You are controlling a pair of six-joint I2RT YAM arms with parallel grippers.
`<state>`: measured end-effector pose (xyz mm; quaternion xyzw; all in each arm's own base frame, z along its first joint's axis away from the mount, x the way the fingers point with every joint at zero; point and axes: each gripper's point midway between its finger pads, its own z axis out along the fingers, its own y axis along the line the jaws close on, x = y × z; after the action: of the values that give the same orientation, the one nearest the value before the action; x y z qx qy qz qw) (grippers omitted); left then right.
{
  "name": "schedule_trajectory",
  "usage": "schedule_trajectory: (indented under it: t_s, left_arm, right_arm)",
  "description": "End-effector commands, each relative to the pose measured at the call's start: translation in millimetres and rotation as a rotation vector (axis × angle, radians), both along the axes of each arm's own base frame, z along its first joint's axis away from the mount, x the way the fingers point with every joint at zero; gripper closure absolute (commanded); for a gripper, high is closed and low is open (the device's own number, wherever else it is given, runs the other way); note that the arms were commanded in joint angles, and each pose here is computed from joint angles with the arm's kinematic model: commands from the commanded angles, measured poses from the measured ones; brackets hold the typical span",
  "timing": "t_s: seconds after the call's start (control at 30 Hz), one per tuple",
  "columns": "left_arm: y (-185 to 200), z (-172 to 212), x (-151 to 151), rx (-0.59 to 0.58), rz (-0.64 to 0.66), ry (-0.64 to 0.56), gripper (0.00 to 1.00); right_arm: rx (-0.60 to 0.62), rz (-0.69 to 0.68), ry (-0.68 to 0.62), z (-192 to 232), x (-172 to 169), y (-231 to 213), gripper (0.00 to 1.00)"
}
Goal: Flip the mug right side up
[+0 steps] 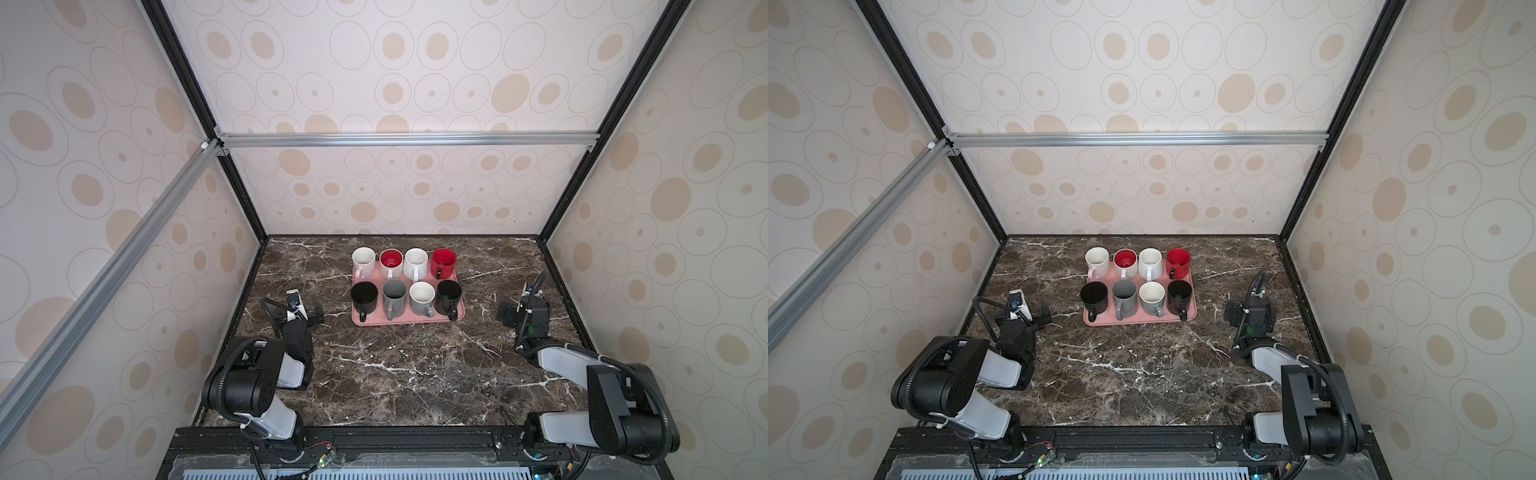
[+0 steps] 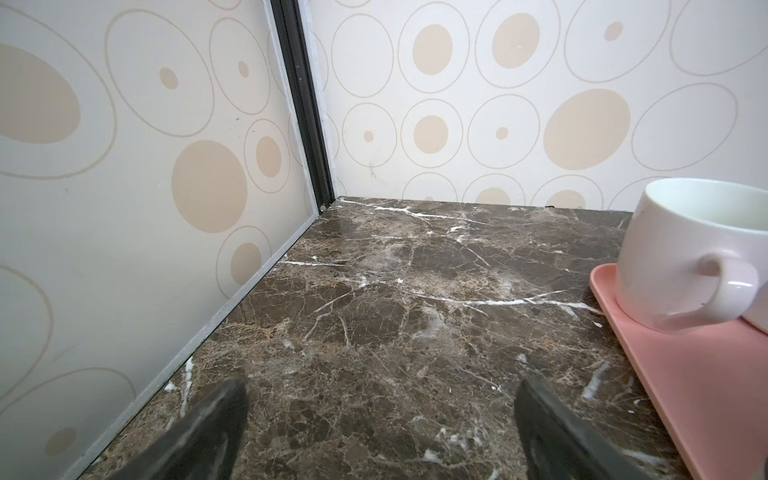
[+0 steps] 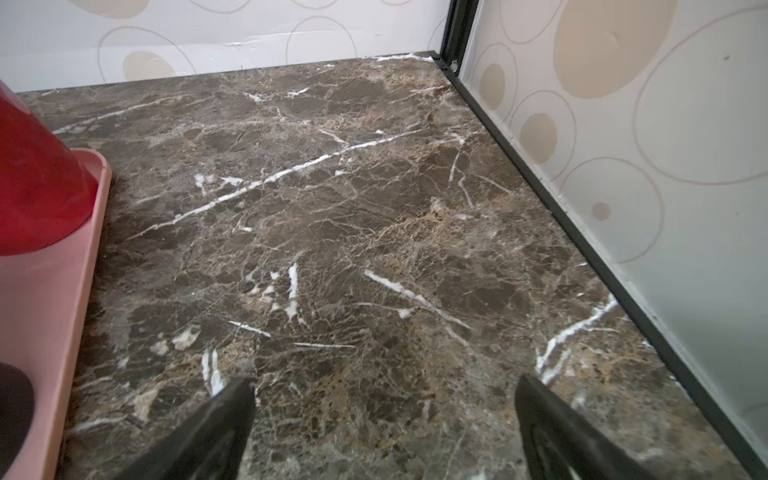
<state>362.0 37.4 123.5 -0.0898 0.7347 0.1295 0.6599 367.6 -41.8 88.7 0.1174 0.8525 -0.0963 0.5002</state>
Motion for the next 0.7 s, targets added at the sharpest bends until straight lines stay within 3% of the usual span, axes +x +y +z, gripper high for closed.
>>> schedule_trajectory:
  t_s: [0.0, 0.23, 0.3, 0.37, 0.43, 0.67]
  left_arm:
    - [1.1, 11.0, 3.8, 0.001, 0.001, -0.042, 0.01]
    - [1.1, 10.3, 4.1, 0.001, 0.001, -0.039, 0.0]
    - [1.0, 10.0, 4.4, 0.0, 0.0, -0.038, 0.01]
    - [1.1, 9.9, 4.1, 0.0, 0.001, -0.038, 0.01]
    - [1.2, 11.0, 3.9, 0.001, 0.001, -0.042, 0.01]
    - [0.7, 10.7, 3.8, 0.001, 0.0, -0.041, 0.01]
  right_arm:
    - [-0.002, 0.051, -0.105, 11.6, 20.6, 6.3, 0.0]
    - [-0.009, 0.205, -0.091, -3.5, 27.6, 32.6, 0.01]
    - [-0.022, 0.206, -0.133, -1.6, 28.9, 32.7, 0.02]
    - [-0.012, 0.204, -0.083, -4.2, 27.0, 32.6, 0.0]
    - [-0.022, 0.207, -0.129, -1.5, 28.2, 33.0, 0.0]
    - [-0.017, 0.209, -0.107, -2.6, 26.8, 33.4, 0.0]
